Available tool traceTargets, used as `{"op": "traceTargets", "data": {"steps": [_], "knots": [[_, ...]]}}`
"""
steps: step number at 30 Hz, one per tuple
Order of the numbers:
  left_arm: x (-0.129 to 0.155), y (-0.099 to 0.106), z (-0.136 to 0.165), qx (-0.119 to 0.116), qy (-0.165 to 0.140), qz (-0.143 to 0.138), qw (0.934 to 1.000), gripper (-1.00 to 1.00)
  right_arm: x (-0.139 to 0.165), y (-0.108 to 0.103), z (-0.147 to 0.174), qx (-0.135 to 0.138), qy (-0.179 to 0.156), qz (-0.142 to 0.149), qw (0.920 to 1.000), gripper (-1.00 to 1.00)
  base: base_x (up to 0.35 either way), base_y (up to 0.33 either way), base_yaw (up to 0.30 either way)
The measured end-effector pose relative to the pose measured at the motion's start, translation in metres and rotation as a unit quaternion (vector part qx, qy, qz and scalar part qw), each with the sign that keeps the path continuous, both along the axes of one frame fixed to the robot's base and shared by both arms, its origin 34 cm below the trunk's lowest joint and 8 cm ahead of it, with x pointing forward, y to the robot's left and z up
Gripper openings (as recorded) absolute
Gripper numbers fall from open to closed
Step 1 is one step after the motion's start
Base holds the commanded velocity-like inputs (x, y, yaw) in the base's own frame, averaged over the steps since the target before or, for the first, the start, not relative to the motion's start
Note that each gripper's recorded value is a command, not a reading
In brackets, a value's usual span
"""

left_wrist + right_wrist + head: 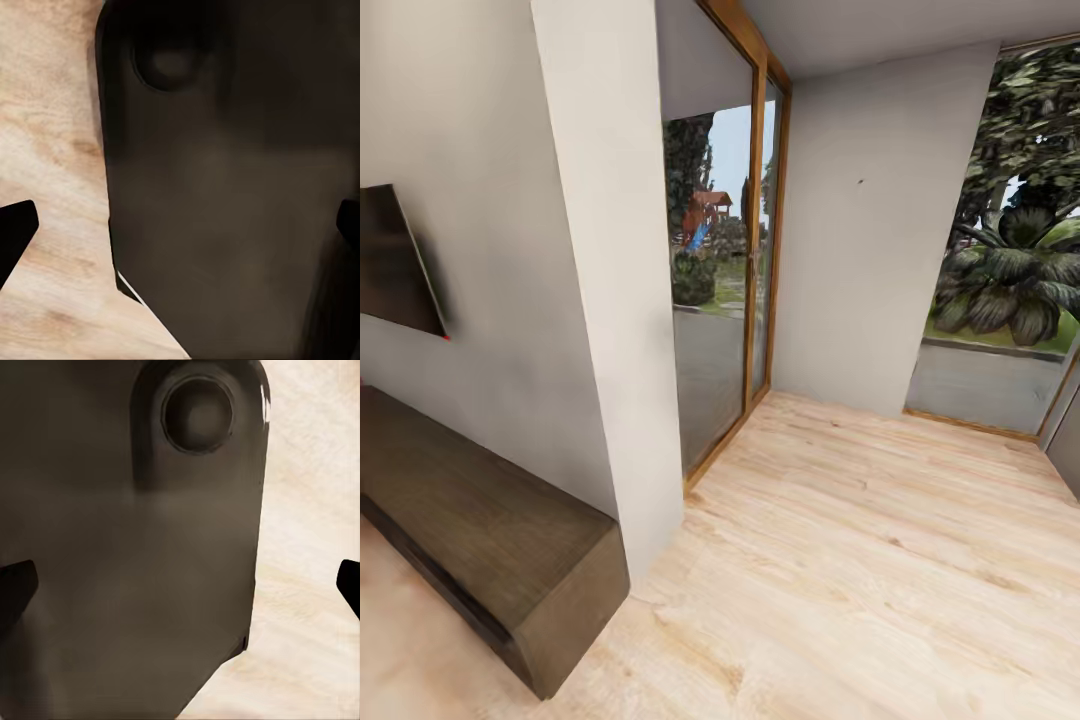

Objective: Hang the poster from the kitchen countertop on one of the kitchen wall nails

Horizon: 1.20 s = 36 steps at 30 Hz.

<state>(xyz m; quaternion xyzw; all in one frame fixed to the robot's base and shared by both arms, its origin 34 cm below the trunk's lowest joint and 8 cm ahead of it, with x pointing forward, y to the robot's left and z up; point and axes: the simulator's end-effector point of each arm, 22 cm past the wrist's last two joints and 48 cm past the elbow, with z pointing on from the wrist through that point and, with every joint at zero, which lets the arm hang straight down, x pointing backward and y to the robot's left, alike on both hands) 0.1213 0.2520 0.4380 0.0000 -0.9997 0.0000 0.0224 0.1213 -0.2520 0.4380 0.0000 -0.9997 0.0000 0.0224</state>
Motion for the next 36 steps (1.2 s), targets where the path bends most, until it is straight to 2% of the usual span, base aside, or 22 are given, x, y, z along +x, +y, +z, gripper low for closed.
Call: {"op": "traceTargets", "data": {"steps": [2,5,10,20,21,31,32,33,34,35,36], "knots": [[-0.003,-0.009,0.0,-0.006,0.0,0.002,1.0,1.0,0.017,0.007,-0.001,0.004,-0.016,-0.004,0.9998,1.0,0.0,0.0,0.0],[-0.009,-0.022,0.001,-0.015,0.0,0.001,0.9999,1.0,0.039,0.006,-0.001,0.003,-0.039,-0.003,0.9992,1.0,0.0,0.0,0.0],[-0.01,-0.041,0.002,-0.027,-0.005,0.003,0.9996,1.0,0.046,0.006,0.0,0.003,-0.051,-0.004,0.9987,1.0,0.0,0.0,0.0],[-0.007,-0.041,0.002,-0.027,-0.008,0.003,0.9996,1.0,0.046,0.006,0.0,0.003,-0.051,-0.004,0.9987,1.0,0.0,0.0,0.0],[0.0,-0.039,0.001,-0.025,-0.013,0.001,0.9996,1.0,0.047,0.003,0.0,0.002,-0.048,-0.003,0.9988,1.0,0.0,0.0,0.0],[0.03,-0.001,0.001,-0.001,-0.044,-0.001,0.999,1.0,0.126,-0.012,0.007,-0.008,-0.13,-0.006,0.9915,1.0,0.0,0.0,0.0],[0.062,0.01,0.003,0.006,-0.078,-0.002,0.997,1.0,0.173,-0.013,0.019,-0.009,-0.208,-0.006,0.978,1.0,0.0,0.0,0.0],[0.129,0.012,0.015,0.007,-0.149,-0.002,0.9889,1.0,0.238,-0.014,0.042,-0.009,-0.28,-0.006,0.96,1.0,0.0,0.0,0.0],[0.217,0.013,0.047,0.008,-0.245,-0.003,0.9695,1.0,0.321,-0.015,0.089,-0.01,-0.375,-0.006,0.927,1.0,0.0,0.0,0.0],[0.306,0.015,0.102,0.01,-0.351,-0.003,0.9364,1.0,0.356,-0.018,0.116,-0.012,-0.418,-0.01,0.9081,1.0,0.0,0.0,0.0],[0.321,0.016,0.115,0.011,-0.373,-0.002,0.9277,1.0,0.354,-0.019,0.116,-0.013,-0.418,-0.013,0.9082,1.0,0.0,0.0,0.0]]}}
